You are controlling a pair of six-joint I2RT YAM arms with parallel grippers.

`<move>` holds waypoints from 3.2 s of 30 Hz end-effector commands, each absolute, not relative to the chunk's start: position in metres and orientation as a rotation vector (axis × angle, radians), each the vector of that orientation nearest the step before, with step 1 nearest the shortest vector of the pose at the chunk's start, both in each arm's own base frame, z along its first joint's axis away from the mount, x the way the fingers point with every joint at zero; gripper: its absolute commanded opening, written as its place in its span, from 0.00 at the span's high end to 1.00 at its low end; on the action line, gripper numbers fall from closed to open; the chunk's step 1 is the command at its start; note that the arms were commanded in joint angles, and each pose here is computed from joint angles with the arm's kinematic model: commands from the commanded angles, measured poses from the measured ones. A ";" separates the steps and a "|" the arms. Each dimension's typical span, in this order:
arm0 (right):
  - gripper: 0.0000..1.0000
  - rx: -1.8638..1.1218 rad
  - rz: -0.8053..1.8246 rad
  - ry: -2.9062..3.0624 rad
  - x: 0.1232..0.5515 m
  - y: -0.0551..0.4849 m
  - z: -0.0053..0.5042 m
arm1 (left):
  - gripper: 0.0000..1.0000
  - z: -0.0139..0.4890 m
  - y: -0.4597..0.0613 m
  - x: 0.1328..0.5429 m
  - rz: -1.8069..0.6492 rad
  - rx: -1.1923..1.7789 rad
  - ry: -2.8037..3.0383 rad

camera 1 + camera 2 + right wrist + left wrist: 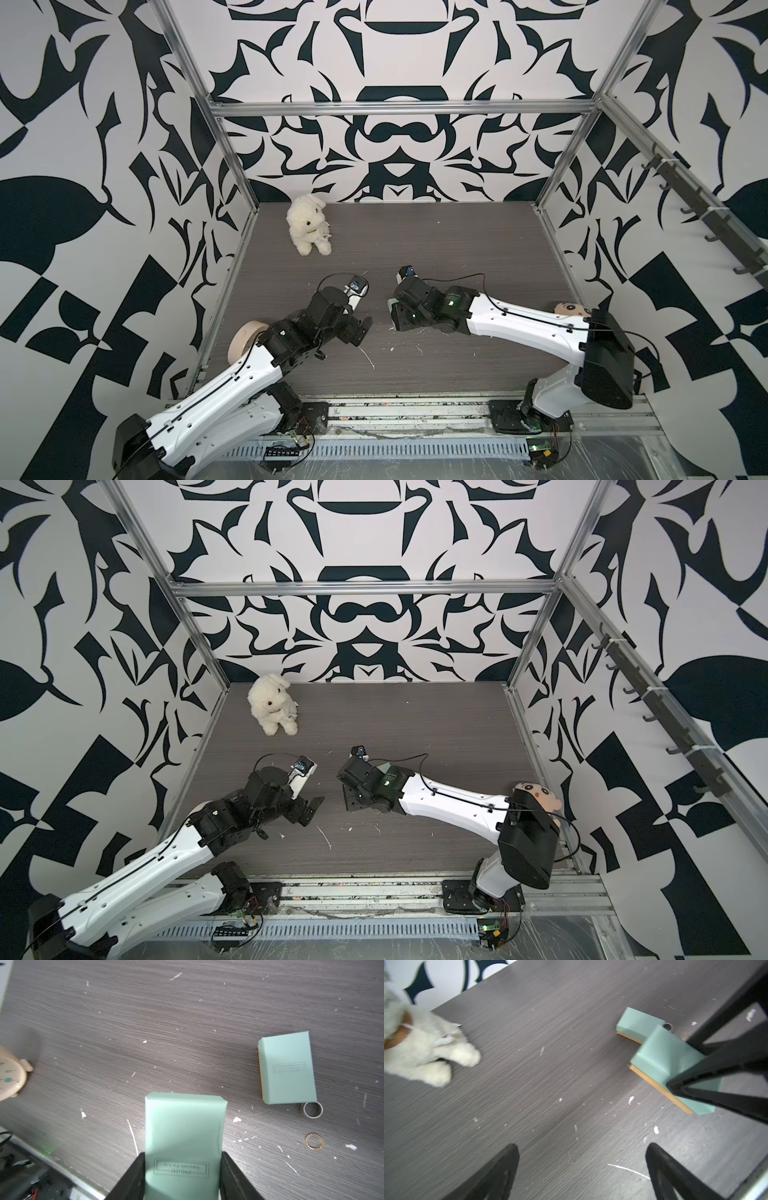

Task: Take the rings out of the lift-off lid box
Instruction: Pick up the jewelry box from the center of the board, then open the lid on the jewelry box.

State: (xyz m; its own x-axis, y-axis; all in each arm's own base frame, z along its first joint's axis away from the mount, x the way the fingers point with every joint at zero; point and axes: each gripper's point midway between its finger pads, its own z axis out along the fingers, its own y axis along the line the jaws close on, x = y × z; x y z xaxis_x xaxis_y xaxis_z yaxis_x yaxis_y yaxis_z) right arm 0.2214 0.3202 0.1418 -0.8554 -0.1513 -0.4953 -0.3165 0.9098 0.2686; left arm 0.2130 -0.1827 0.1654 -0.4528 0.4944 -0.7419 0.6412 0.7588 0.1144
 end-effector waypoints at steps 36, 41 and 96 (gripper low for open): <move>0.44 -0.432 0.764 2.488 0.196 0.324 0.164 | 0.01 0.153 -0.262 0.164 -0.386 1.454 1.623; 0.44 -0.439 0.782 2.492 0.195 0.327 0.161 | 0.01 0.156 -0.265 0.166 -0.385 1.443 1.617; 0.44 -0.449 0.958 2.376 0.183 0.342 0.184 | 0.07 0.162 -0.254 0.177 -0.287 1.376 1.570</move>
State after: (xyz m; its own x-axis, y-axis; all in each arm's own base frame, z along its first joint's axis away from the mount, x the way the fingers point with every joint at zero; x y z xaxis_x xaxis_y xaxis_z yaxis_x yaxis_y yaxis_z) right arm 0.1835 0.3347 0.1717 -0.8142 -0.1288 -0.5661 -0.4671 0.7244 0.5070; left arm 0.1777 -0.2543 0.1603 0.1191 0.6281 -0.7690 0.8584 0.3241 0.3977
